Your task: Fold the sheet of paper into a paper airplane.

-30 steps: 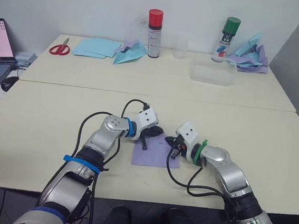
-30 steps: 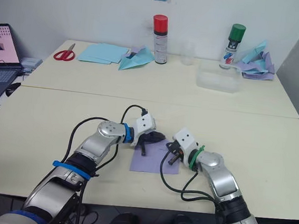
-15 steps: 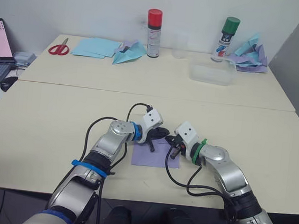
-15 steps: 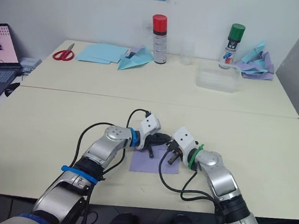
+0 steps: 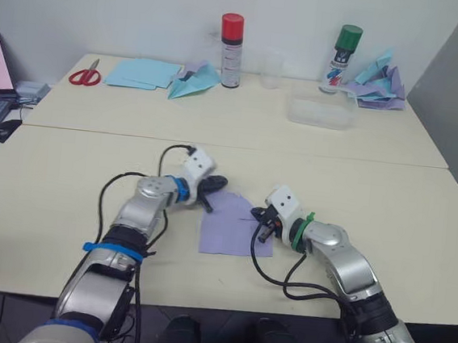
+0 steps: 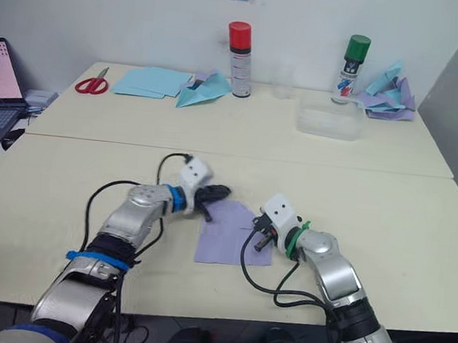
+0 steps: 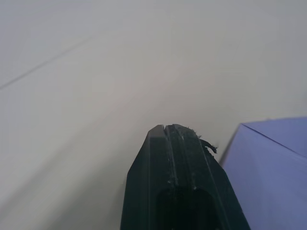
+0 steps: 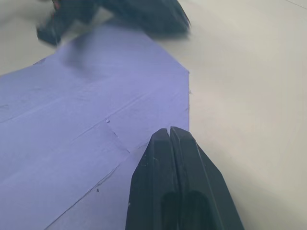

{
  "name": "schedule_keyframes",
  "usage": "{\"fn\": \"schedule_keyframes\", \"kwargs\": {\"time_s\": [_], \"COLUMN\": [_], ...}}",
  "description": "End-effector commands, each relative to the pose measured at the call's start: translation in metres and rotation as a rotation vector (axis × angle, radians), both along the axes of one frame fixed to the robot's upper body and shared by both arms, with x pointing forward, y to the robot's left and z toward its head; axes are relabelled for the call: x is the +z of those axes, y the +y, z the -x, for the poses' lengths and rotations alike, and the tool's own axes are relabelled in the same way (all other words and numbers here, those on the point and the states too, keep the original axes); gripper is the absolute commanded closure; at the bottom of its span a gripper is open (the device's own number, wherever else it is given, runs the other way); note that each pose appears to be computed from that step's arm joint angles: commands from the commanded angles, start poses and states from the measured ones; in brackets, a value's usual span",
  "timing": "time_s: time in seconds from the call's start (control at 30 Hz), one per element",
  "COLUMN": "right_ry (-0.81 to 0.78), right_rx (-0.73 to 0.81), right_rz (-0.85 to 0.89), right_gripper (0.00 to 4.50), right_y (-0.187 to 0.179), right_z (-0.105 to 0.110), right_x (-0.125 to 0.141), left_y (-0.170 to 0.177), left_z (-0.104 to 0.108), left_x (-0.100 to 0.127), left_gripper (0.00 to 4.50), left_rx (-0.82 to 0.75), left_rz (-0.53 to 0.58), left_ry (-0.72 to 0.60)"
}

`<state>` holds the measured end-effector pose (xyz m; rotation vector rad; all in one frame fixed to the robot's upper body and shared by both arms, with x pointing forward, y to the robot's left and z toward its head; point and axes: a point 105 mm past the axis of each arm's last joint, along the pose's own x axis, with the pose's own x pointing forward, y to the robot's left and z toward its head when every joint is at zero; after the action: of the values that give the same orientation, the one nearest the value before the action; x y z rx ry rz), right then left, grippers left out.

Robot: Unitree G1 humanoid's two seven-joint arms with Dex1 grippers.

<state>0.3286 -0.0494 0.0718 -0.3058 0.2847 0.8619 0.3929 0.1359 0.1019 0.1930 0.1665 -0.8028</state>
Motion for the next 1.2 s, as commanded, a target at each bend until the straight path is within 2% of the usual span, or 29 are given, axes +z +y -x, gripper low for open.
{"fn": "schedule_keyframes", "kwargs": {"time_s": [0.03, 0.1, 0.17, 0.3, 0.4, 0.6, 0.83, 0.97, 1.1, 1.2], "right_ry": [0.064, 0.062, 0.06, 0.061, 0.062, 0.063, 0.052, 0.044, 0.064, 0.073], "right_rx": [-0.016, -0.012, -0.008, -0.002, 0.0, 0.006, 0.0, 0.018, 0.049, 0.051], "right_rz": [0.031, 0.022, 0.015, 0.011, 0.01, 0.007, -0.005, -0.023, -0.066, -0.063], "right_gripper": [4.48, 4.5, 4.5, 4.5, 4.5, 4.5, 4.5, 4.5, 4.5, 4.5], "right_y": [-0.002, 0.001, 0.004, 0.006, 0.007, 0.008, 0.01, 0.014, 0.022, 0.022], "right_z": [0.001, -0.001, -0.003, -0.005, -0.006, -0.007, -0.009, -0.007, -0.001, 0.0], "right_x": [-0.016, -0.015, -0.014, -0.014, -0.013, -0.012, -0.008, -0.004, -0.001, -0.003], "left_y": [0.013, 0.022, 0.026, 0.017, 0.01, -0.002, -0.005, 0.0, 0.003, -0.005], "left_z": [0.005, 0.018, 0.036, 0.057, 0.06, 0.052, 0.056, 0.054, 0.045, 0.045], "left_x": [0.045, 0.048, 0.033, 0.011, -0.001, 0.0, -0.007, -0.006, -0.004, -0.001], "left_gripper": [4.5, 3.98, 3.53, 2.31, 2.31, 2.31, 4.45, 4.48, 4.48, 4.48], "left_rx": [0.013, 0.024, 0.041, 0.033, 0.035, 0.026, -0.038, -0.049, -0.077, -0.136], "left_rz": [0.13, 0.18, 0.206, 0.213, 0.203, 0.199, 0.139, 0.068, -0.109, -0.168], "left_ry": [-0.084, -0.052, 0.013, 0.104, 0.121, 0.096, 0.112, 0.073, -0.043, -0.108]}}
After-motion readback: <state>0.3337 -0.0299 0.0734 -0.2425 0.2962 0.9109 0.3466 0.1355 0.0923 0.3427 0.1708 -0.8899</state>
